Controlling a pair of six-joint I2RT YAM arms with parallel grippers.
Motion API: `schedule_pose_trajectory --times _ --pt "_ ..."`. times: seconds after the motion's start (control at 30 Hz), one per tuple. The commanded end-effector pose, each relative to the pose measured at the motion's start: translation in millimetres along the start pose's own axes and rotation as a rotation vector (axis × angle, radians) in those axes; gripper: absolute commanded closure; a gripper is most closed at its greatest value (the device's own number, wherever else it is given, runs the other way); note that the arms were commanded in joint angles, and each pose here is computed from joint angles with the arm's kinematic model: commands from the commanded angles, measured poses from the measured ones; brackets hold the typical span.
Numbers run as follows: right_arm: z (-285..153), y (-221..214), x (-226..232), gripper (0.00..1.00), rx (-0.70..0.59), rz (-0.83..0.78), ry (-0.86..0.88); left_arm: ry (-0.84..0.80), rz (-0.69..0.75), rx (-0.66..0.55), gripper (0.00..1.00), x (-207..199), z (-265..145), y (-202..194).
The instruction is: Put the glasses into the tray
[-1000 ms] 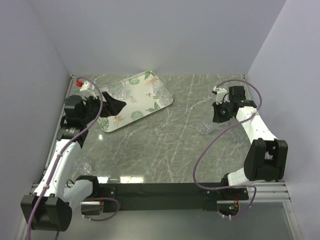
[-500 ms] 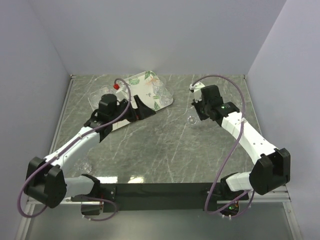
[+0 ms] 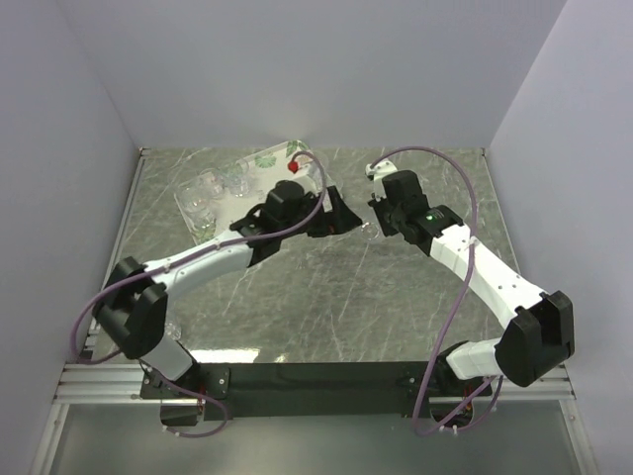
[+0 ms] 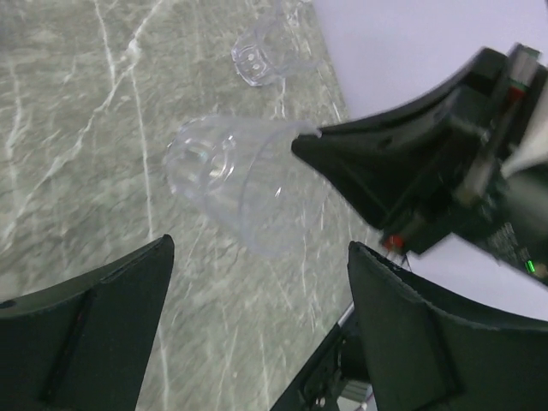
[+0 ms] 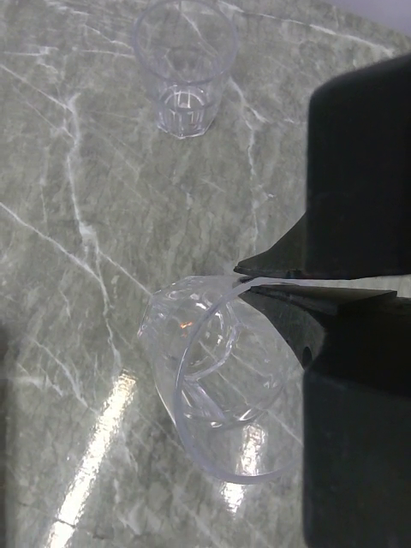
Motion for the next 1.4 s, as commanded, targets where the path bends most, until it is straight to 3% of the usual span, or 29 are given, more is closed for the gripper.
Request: schedule_pose_trajectory --times 0.0,0.23,0.33,0.37,0.53,0.57,0.63,0.7,0.87,0.97,1.13,1.37 --pt "-11.6 34.3 -7.4 1.00 -0.122 0.055 -0.035 0.022 0.042 -0.060 0.14 -13.9 20.5 8.4" --pt "-14.7 35.7 -6.0 1.00 -0.131 0.065 -0.028 0.196 0.126 -0.059 0.28 10.4 48.2 2.4" --pt "-17.7 36.6 -4.2 1.00 -0.143 0.069 -0.014 0.238 0.157 -0.070 0.46 16.1 51.0 1.7" --pt "-18.1 37.1 -1.4 1.00 -0.148 0.065 0.003 0.241 0.163 -0.072 0.59 14.9 52.0 2.6" --pt "-26.8 41.3 8.2 1.00 -0.175 0.017 0.095 0.264 0.205 -0.058 0.88 19.0 55.3 2.4" --pt "-28.7 38.6 11.0 1.00 -0.165 0.000 0.118 0.260 0.211 -0.056 0.99 16.1 55.8 3.2" --pt "-36.2 43.0 18.4 1.00 -0.196 -0.056 0.195 0.272 0.233 -0.051 1.00 18.4 56.3 3.5" --pt "-47.8 41.1 28.9 0.92 -0.222 -0.166 0.314 0.287 0.255 -0.046 1.00 22.3 53.5 3.1" --pt "-63.9 35.7 30.4 0.51 -0.271 -0.204 0.443 0.297 0.311 -0.047 1.00 27.8 43.8 3.2" --pt "-74.0 32.9 22.7 0.39 -0.313 -0.191 0.483 0.321 0.346 -0.054 1.00 35.2 35.3 5.4" --pt "-79.9 13.1 -0.5 0.36 -0.343 -0.152 0.461 0.352 0.376 -0.064 1.00 48.0 16.1 15.4" --pt "-70.1 -18.9 -26.8 0.35 -0.379 -0.037 0.388 0.405 0.308 -0.139 1.00 76.7 -21.8 65.1"
Point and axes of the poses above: each gripper's point midway between its finger pads, its own z axis out along the fingers, its own x axis along the line the jaws close on, y = z × x, the point moved 3 cm from there along -z, back along the fingers, and after that the axes turned 12 degrees about -z, right-handed, at the moved point
